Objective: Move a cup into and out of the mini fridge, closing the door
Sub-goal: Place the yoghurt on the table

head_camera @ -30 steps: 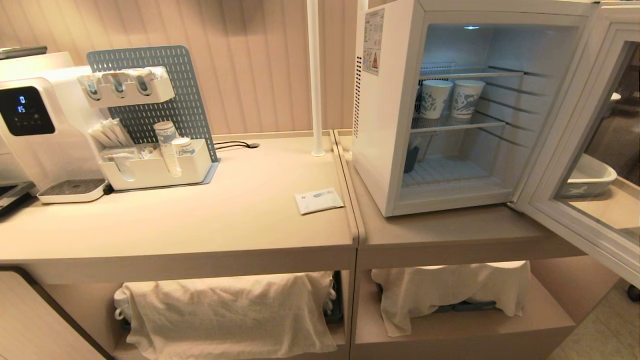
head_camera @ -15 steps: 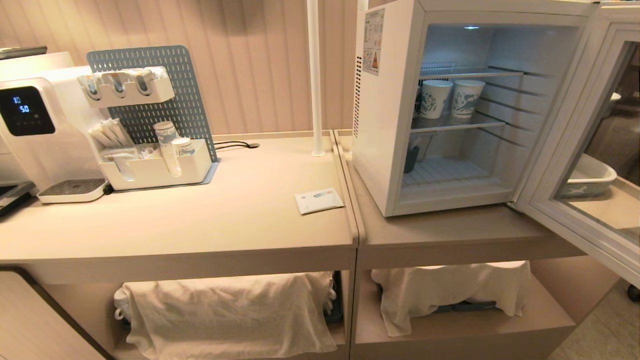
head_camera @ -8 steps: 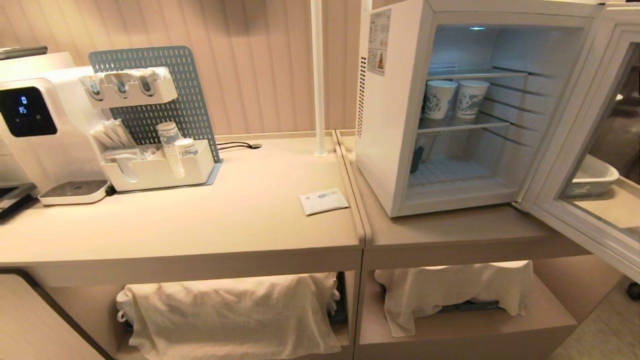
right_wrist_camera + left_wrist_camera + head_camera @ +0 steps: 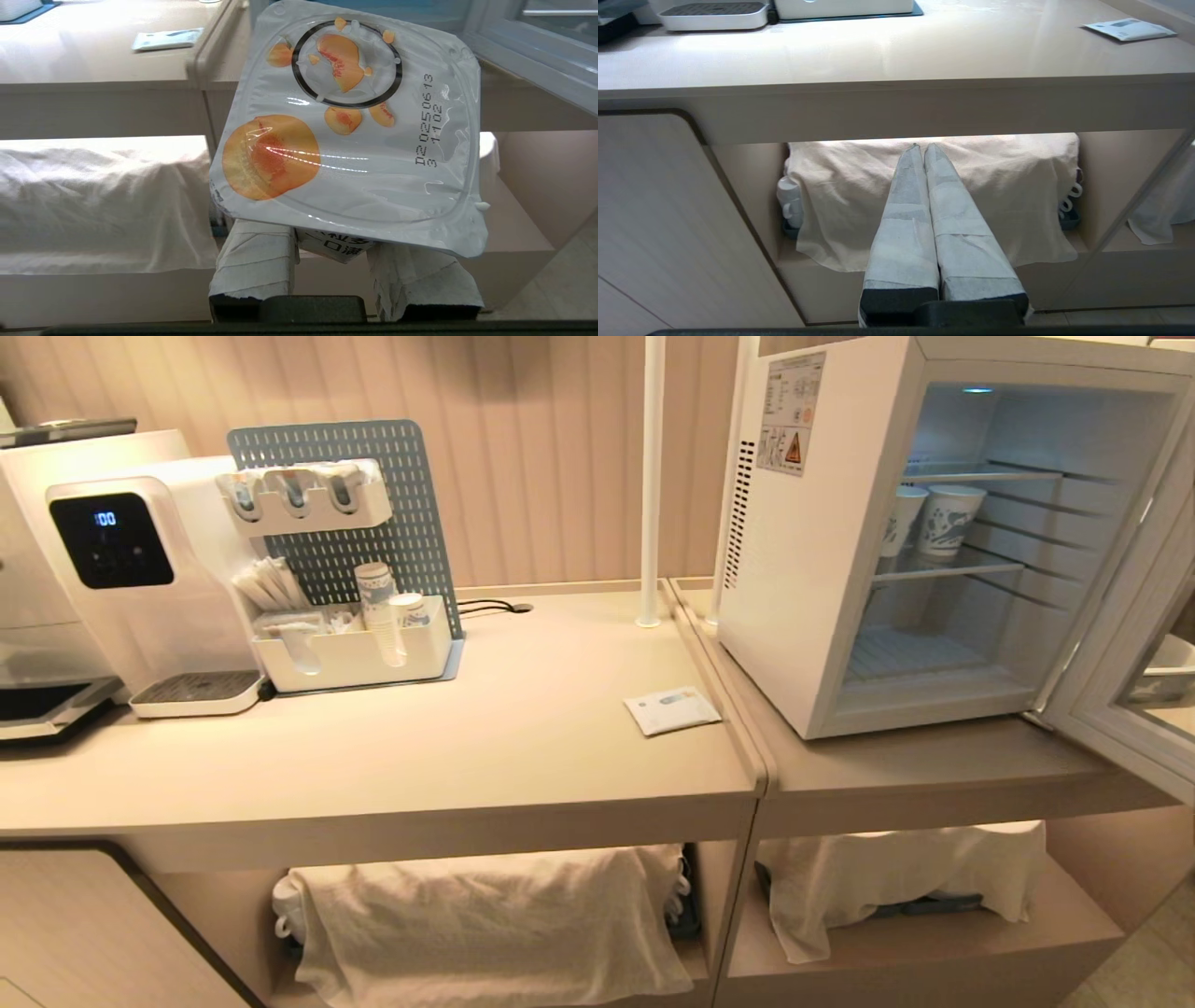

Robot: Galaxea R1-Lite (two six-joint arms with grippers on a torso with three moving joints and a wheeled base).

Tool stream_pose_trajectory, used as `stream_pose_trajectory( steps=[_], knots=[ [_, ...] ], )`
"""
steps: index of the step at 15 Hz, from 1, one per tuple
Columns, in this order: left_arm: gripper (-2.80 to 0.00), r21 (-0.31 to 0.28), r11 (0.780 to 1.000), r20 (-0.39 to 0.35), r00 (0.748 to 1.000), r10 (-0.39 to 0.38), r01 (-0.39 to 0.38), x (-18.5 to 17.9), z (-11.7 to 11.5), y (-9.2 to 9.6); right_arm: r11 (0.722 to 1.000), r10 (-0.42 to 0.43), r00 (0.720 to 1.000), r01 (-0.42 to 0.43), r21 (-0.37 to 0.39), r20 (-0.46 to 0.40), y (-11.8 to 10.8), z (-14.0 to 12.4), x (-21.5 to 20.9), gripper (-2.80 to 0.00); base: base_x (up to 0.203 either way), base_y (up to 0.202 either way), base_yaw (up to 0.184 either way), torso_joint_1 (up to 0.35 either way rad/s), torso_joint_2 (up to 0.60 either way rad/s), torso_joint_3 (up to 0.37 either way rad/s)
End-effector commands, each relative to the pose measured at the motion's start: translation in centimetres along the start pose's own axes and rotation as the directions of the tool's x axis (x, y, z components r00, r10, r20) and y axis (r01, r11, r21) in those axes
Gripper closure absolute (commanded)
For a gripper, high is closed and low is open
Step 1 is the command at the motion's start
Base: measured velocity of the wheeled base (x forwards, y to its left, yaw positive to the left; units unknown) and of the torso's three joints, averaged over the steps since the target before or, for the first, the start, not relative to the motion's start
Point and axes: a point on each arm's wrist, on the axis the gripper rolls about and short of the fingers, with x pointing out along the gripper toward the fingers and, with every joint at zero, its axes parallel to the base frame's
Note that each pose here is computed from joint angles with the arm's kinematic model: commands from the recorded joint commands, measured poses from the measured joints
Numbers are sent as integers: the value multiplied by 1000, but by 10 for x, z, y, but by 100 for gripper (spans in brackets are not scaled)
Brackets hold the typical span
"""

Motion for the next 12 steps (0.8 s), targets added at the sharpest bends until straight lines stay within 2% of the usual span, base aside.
stream_pose_trajectory(
  steps=[1,12],
  knots=[
    [0,0,1000,0,1000,0,0,0,0,0,1000,1,1000,-1,0,-9,0,-3,1,0,0,193,-1,3,1,-1],
    [0,-1,1000,-1,1000,0,0,0,0,0,1000,1,1000,-1,-1,-8,0,-3,1,0,0,191,0,3,5,0]
  ],
)
